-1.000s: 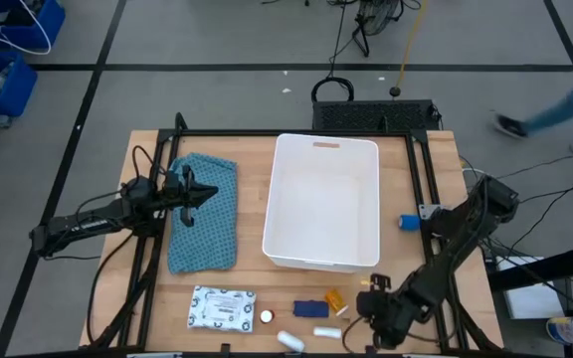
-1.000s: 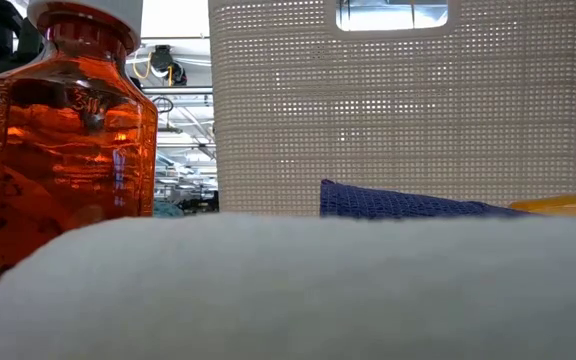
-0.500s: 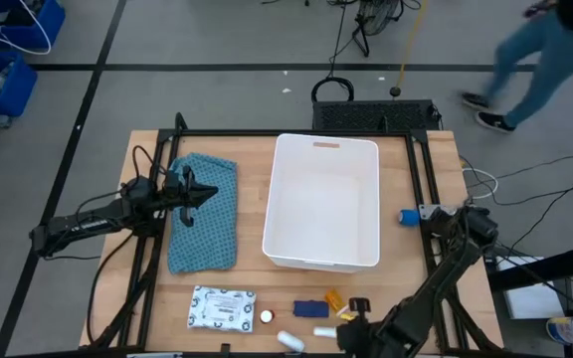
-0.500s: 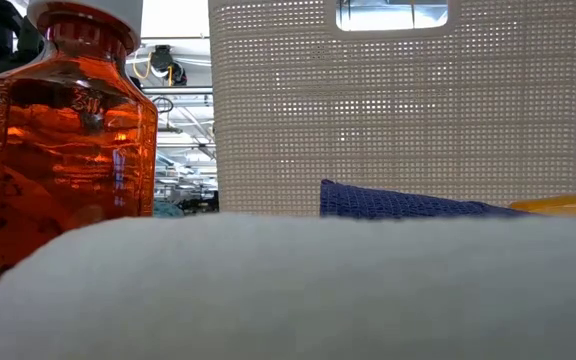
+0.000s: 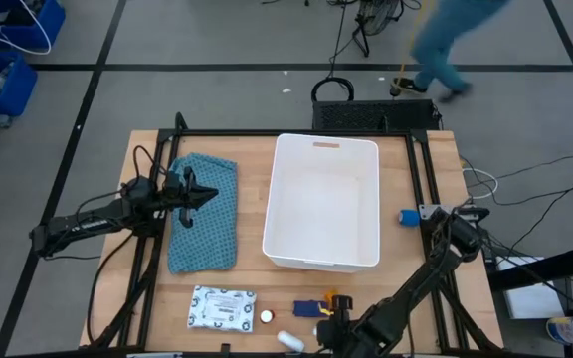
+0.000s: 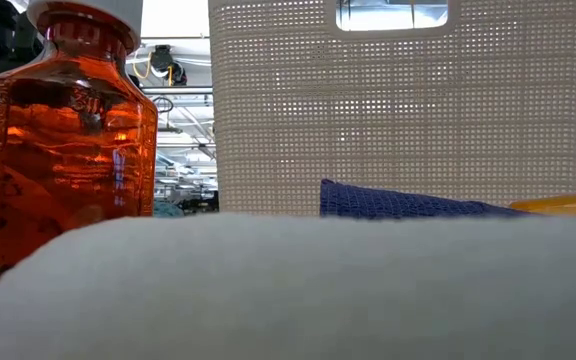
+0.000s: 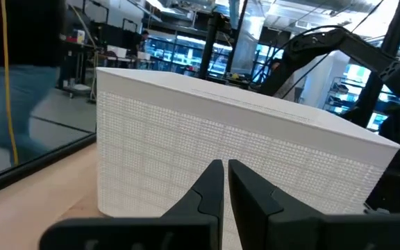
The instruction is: Pick & place medical supplies in basket/bin
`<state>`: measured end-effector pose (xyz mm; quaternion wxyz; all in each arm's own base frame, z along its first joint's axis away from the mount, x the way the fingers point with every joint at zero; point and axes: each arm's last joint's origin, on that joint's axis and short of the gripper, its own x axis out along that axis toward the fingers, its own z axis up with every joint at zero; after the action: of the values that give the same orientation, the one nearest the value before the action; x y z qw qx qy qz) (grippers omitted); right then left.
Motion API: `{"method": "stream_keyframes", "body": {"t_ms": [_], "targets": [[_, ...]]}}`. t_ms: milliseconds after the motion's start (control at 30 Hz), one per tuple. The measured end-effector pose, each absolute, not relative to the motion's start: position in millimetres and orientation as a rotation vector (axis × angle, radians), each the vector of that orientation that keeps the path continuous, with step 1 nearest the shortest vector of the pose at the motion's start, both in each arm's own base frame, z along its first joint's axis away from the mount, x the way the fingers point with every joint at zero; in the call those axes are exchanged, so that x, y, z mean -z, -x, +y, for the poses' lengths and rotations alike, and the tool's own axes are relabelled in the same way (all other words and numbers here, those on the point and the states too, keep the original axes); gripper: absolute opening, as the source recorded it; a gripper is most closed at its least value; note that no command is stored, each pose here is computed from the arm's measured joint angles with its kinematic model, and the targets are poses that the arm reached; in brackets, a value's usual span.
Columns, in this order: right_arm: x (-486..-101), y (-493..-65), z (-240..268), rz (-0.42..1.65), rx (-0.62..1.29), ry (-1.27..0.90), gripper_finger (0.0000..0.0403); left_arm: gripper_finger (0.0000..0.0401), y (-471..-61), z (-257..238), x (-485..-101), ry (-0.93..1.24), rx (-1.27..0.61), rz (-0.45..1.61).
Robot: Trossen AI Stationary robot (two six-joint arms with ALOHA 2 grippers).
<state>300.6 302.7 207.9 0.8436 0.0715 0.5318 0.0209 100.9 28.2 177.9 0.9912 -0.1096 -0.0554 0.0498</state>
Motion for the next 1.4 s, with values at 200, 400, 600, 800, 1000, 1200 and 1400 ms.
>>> {"method": "stream_keyframes", "body": {"t_ms": [200,400,600,800,1000,1200,1400], "targets": [[-207,-301,303,1.127,-0.031,-0.175,0.0240,0.0026,-101,28,-178,0.213,-0.101,-0.111],[-190,-301,311,1.165,-0.032,-0.182,0.0223,0.0026,-101,28,-178,0.212,-0.102,-0.111],[-173,-302,311,1.203,-0.001,-0.146,0.0217,0.0026,-101,28,-178,0.213,-0.101,-0.113],[-161,-303,312,1.233,0.024,-0.130,0.0217,0.0026,-101,28,-179,0.216,-0.100,-0.119],[-142,-304,314,1.275,0.033,-0.110,0.0215,0.0026,-101,28,-179,0.216,-0.098,-0.119],[-135,-305,317,1.288,0.019,-0.111,0.0202,0.0026,-101,28,-179,0.216,-0.092,-0.119],[-135,-305,317,1.293,0.018,-0.116,0.0165,0.0026,-101,28,-179,0.216,-0.092,-0.119]]}}
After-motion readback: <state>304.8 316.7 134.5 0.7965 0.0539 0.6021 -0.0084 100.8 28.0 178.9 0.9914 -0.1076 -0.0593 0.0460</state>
